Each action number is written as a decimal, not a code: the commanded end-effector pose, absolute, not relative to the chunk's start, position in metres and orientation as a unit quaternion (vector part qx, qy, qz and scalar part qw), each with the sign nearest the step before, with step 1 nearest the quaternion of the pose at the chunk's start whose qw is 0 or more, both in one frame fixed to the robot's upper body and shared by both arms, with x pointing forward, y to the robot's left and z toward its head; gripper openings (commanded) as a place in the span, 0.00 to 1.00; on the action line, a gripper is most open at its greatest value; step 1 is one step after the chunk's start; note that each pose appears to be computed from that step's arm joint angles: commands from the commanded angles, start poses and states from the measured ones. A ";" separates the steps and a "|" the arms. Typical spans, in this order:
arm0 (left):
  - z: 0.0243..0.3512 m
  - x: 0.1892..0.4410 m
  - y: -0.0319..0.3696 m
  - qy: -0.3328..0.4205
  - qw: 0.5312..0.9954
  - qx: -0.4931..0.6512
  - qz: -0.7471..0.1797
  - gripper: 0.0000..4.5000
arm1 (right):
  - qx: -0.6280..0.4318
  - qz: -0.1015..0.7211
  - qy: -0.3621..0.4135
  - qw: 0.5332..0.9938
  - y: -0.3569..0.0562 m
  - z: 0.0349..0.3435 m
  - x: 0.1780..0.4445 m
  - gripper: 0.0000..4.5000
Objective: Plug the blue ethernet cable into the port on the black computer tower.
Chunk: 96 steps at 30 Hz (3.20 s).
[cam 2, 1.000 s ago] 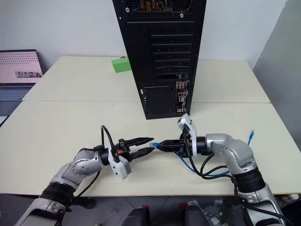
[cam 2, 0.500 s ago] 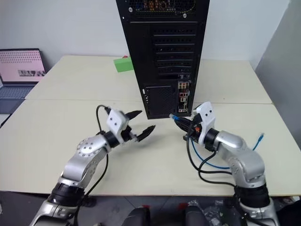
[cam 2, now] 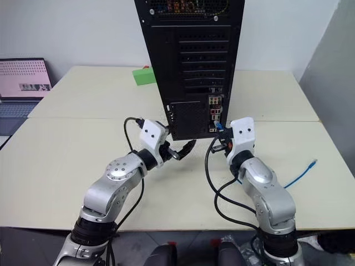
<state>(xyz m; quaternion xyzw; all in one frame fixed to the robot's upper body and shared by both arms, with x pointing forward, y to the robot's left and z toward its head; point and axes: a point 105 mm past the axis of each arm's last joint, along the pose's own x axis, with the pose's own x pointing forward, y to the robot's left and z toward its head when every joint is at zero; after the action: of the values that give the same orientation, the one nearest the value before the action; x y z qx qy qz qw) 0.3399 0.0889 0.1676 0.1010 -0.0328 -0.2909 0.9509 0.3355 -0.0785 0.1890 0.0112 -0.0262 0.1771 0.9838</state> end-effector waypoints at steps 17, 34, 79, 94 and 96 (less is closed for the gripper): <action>0.186 0.343 0.113 -0.086 0.958 0.145 -0.230 1.00 | 0.068 0.138 -0.014 0.988 -0.066 0.202 0.366 0.00; 0.185 0.342 0.110 -0.093 0.956 0.154 -0.231 1.00 | 0.073 0.120 -0.034 0.990 -0.069 0.214 0.366 0.00; 0.185 0.342 0.111 -0.096 0.958 0.153 -0.223 1.00 | 0.055 0.129 -0.043 0.989 -0.059 0.216 0.376 0.00; 0.184 0.342 0.109 -0.097 0.957 0.153 -0.225 1.00 | 0.040 0.135 -0.052 0.989 -0.059 0.223 0.374 0.00; 0.184 0.342 0.109 -0.097 0.957 0.153 -0.225 1.00 | 0.038 0.135 -0.046 0.989 -0.059 0.219 0.375 0.00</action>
<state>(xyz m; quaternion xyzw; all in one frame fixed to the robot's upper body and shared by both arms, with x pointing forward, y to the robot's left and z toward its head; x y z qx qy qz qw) 0.3446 0.1092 0.1752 0.1526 -0.0762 -0.2281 0.9586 0.3780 -0.0632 0.1922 0.0394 0.0033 0.1262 0.9912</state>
